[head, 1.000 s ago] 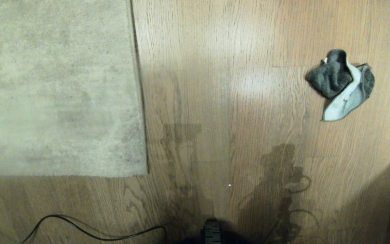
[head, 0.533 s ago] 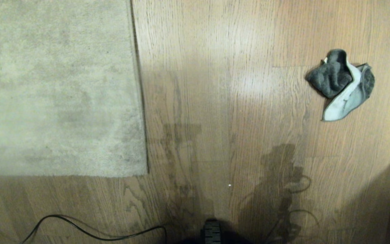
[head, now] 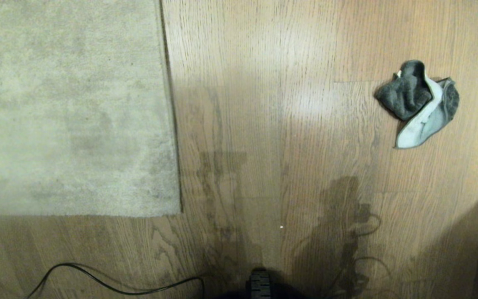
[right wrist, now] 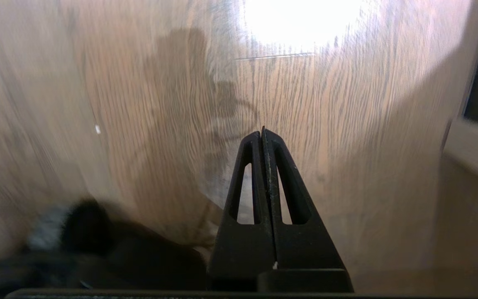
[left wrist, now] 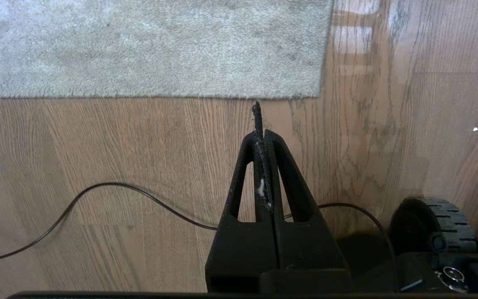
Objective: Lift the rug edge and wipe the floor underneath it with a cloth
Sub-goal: Pick up the rag
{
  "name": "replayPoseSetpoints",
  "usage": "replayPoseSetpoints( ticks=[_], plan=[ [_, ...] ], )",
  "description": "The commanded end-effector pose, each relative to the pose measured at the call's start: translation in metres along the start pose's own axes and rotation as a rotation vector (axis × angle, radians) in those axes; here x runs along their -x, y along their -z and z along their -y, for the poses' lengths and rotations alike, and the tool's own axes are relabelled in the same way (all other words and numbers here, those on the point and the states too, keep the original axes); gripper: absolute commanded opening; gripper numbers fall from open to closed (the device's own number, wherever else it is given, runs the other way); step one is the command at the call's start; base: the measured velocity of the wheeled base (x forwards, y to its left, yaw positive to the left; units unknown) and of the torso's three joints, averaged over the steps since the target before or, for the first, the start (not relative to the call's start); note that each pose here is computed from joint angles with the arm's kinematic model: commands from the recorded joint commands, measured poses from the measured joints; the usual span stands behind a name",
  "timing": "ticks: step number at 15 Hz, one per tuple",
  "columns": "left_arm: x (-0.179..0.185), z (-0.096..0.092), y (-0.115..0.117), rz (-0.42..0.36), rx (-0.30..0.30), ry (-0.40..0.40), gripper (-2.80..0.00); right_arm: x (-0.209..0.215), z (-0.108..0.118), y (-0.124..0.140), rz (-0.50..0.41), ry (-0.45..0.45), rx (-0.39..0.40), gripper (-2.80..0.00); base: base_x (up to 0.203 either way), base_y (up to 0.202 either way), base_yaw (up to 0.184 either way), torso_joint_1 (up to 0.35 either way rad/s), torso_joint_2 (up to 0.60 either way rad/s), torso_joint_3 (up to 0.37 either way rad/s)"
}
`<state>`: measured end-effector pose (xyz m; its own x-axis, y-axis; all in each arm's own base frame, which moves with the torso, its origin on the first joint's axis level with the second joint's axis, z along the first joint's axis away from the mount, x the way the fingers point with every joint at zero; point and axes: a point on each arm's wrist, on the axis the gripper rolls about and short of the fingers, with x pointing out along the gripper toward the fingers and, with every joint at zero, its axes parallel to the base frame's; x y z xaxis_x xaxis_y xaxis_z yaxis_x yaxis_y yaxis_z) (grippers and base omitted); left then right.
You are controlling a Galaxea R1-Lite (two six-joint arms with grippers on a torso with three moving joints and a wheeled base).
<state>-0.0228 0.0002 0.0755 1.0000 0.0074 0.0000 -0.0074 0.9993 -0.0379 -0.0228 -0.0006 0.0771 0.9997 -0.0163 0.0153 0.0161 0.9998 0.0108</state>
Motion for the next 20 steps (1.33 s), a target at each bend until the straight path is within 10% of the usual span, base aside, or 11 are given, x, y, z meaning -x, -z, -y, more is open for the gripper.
replayPoseSetpoints(
  ticks=[1, 14, 15, 20],
  plan=[
    [0.000, 0.000, 0.000, -0.002, 0.000, 0.000, -2.80, 0.000, -0.001, 0.001, -0.018, -0.028, 0.064, -2.80, 0.000, 0.000, 0.000, 0.000, 0.00, 0.000],
    [0.000, 0.000, 0.000, -0.002, 0.000, 0.000, -2.80, -0.115, -0.007, -0.086, -0.202, -0.111, 0.032, -2.80, 0.000, 0.000, 0.000, 0.000, 0.00, 0.000],
    [0.000, 0.000, 0.000, -0.002, 0.000, 0.000, -2.80, -0.128, -0.005, -0.091, -0.183, -0.085, 0.027, 0.00, 0.000, 0.000, 0.000, 0.000, 0.00, 0.000],
    [0.000, 0.000, 0.000, -0.002, 0.000, 0.000, -2.80, -0.182, 0.010, -0.108, -0.097, 0.013, -0.001, 0.00, 0.000, 0.000, 0.000, 0.000, 0.00, 0.000]
  ],
)
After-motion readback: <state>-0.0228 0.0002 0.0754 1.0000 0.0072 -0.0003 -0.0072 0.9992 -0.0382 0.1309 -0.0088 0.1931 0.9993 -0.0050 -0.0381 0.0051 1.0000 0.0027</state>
